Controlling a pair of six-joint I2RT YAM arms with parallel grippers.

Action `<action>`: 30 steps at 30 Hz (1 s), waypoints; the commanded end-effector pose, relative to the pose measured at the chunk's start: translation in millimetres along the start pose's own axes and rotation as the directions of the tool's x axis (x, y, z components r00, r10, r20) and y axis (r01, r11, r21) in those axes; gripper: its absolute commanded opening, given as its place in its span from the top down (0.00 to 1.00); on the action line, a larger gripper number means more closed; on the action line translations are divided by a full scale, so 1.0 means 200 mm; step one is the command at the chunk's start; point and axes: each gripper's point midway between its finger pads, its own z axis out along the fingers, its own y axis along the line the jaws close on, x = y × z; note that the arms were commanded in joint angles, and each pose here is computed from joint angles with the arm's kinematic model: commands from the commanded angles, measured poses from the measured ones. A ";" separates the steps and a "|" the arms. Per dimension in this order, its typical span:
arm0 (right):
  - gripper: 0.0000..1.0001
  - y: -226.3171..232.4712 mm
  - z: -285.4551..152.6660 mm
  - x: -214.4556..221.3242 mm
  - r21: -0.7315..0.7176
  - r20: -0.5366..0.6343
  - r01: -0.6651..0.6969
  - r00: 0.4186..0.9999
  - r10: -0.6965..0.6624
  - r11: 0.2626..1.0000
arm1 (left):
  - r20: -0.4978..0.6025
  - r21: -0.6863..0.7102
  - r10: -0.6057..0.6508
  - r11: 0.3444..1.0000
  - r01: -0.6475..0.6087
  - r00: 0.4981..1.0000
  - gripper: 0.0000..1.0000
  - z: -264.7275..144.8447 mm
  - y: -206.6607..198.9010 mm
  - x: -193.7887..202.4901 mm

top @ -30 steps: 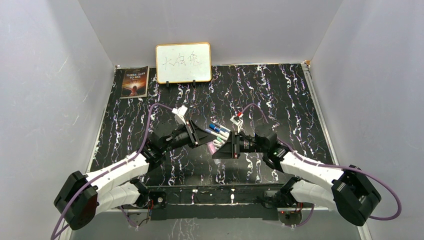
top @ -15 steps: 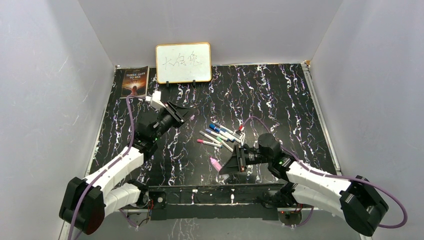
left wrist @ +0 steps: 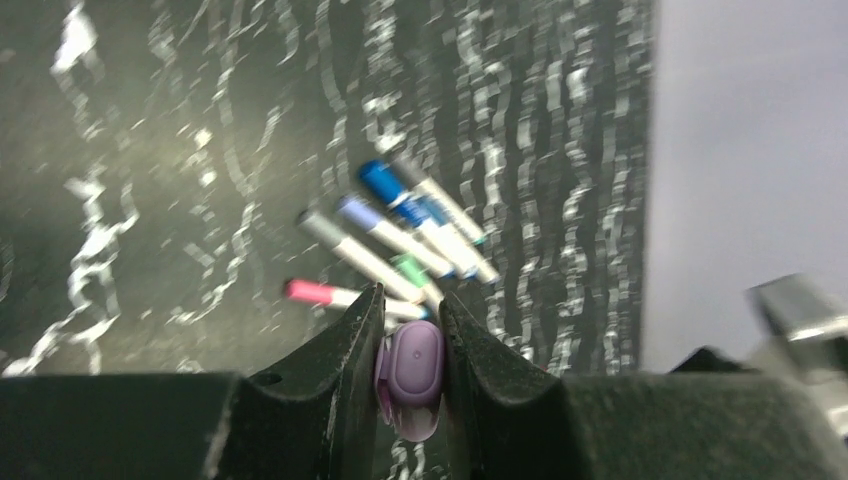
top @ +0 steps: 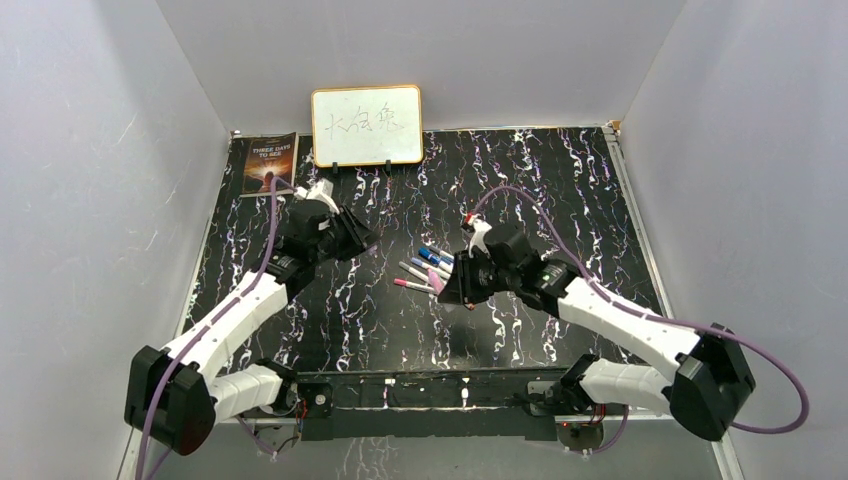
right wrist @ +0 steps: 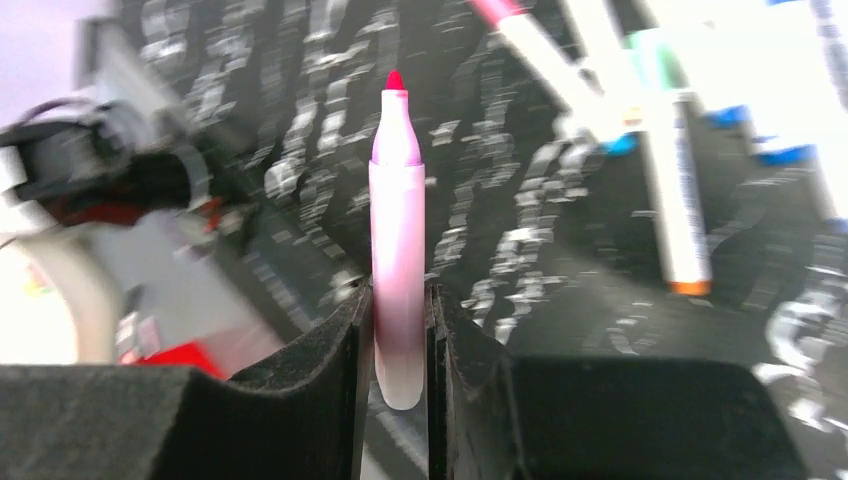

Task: Open the pen caps

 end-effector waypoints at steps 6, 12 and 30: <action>1.00 -0.68 -0.17 -0.27 0.714 0.070 0.040 0.989 -0.128 0.699 | -0.251 -0.372 0.021 0.921 -0.117 0.968 0.94 -0.08 0.50 0.31; 1.00 -0.99 -0.27 -0.35 0.816 0.117 -0.055 0.991 -0.072 0.575 | -0.286 -0.490 0.074 0.845 -0.212 0.955 0.92 -0.11 0.66 0.30; 0.95 -1.26 -0.29 -0.38 0.849 0.127 -0.130 0.991 0.040 0.513 | -0.356 -0.625 0.110 0.710 -0.324 0.928 0.83 0.02 0.85 0.22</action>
